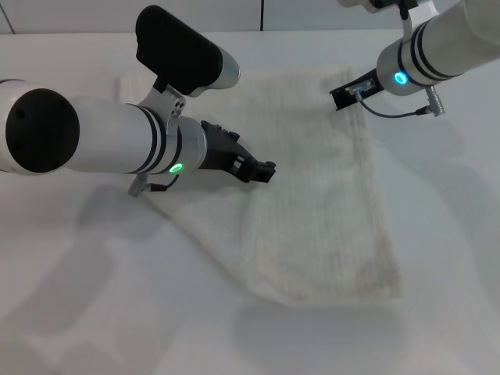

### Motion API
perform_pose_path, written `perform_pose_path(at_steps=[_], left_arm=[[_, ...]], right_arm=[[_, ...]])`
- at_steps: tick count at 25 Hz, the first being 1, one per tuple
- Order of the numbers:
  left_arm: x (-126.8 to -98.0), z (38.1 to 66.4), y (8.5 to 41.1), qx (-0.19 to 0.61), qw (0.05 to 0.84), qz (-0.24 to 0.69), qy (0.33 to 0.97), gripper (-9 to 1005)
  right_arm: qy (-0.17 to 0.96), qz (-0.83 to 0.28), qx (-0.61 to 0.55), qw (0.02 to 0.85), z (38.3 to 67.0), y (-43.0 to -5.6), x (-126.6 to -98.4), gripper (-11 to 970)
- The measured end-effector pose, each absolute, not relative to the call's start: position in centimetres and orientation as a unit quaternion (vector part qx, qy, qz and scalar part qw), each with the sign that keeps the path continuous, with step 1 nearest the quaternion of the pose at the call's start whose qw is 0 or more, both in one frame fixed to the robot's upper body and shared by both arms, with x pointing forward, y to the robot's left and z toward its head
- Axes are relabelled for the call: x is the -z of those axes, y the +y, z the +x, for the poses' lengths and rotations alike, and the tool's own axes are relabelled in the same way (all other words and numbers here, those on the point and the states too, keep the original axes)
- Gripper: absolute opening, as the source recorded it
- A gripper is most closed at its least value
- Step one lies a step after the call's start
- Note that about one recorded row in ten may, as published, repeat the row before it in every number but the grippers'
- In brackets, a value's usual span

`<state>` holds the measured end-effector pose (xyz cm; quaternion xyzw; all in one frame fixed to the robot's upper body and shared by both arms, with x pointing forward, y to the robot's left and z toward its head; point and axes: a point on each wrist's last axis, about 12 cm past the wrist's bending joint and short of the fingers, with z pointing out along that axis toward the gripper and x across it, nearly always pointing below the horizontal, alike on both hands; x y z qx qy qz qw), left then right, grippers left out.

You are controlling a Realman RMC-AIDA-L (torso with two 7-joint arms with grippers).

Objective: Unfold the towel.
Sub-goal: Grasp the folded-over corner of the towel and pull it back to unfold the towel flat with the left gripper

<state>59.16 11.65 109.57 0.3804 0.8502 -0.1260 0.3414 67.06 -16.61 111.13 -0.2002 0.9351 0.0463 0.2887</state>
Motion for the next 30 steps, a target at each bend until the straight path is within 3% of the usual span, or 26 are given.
perform_pose_path(at_steps=[18, 30], left_arm=[[-109.4, 59.2, 11.7, 0.13, 0.312, 0.373, 0.864, 749], [-111.0, 58.8, 10.8, 0.133, 0.304, 0.4, 0.854, 282]], right_arm=[[0.934, -0.201, -0.046, 0.29, 67.1, -16.6, -111.2, 0], [0.935, -0.199, -0.047, 0.291, 67.2, -16.6, -111.3, 0]])
